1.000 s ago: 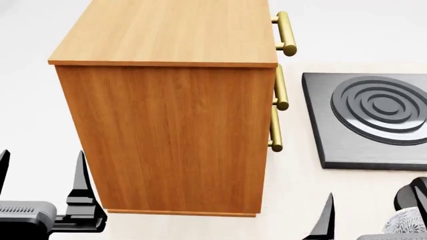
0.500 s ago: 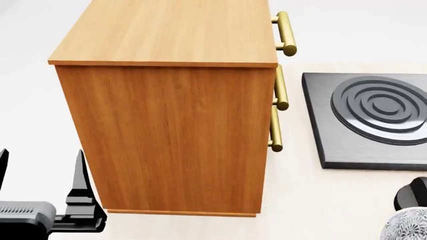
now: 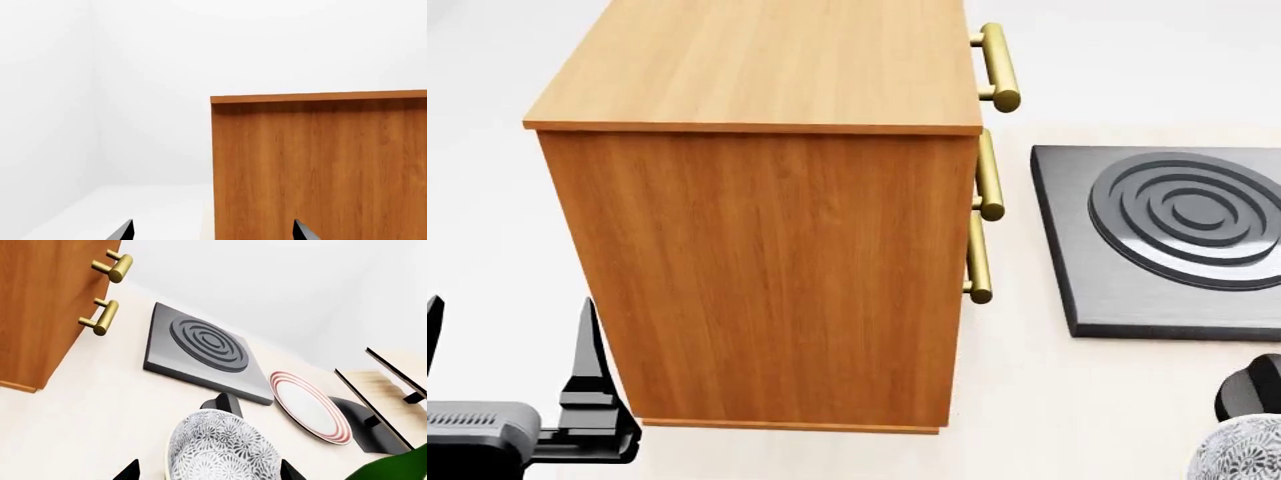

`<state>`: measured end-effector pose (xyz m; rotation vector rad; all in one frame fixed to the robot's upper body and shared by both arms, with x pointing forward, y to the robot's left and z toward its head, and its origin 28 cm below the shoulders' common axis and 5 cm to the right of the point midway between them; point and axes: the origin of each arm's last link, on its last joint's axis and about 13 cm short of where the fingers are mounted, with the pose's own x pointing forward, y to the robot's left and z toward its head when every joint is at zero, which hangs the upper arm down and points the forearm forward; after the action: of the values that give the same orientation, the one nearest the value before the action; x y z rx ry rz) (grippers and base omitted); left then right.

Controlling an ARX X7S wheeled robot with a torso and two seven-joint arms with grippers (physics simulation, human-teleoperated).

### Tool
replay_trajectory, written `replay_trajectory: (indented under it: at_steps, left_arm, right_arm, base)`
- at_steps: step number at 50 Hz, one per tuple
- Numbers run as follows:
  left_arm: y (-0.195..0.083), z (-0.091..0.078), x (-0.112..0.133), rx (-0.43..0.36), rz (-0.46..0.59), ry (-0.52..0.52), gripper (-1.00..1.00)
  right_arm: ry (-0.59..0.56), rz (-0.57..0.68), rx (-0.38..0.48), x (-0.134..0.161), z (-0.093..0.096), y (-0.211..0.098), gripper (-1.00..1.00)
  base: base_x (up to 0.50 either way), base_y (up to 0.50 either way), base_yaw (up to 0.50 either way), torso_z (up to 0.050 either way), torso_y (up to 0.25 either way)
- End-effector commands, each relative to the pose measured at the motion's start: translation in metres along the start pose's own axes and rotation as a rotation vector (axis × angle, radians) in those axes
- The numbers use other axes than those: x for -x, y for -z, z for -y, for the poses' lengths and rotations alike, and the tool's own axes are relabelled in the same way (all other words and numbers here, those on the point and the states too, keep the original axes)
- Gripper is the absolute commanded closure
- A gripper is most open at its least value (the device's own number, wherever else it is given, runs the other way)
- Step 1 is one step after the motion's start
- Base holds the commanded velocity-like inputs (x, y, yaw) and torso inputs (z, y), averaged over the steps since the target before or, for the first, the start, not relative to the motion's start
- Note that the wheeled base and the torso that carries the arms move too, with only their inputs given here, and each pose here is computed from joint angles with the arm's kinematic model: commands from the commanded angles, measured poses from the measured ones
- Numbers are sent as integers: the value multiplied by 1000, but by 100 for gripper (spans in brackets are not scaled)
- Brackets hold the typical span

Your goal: Put the bowl on the top of the cabinet.

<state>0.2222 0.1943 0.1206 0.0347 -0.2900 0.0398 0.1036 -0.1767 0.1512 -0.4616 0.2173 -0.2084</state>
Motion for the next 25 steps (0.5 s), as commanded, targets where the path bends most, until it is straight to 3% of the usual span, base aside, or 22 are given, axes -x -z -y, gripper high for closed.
replay_trajectory:
  at_steps: [1,25]
  left_arm:
    - [1,0,0,-1,-1,0,-100]
    - [3,0,0,-2,-3,0,-100]
  right_arm:
    - [-17,-34,-1,-4,-5,10,-100]
    - [-42,-107,9,-10,-8,23,-100]
  base:
    - [0,0,0,0,0]
    - [0,0,0,0,0]
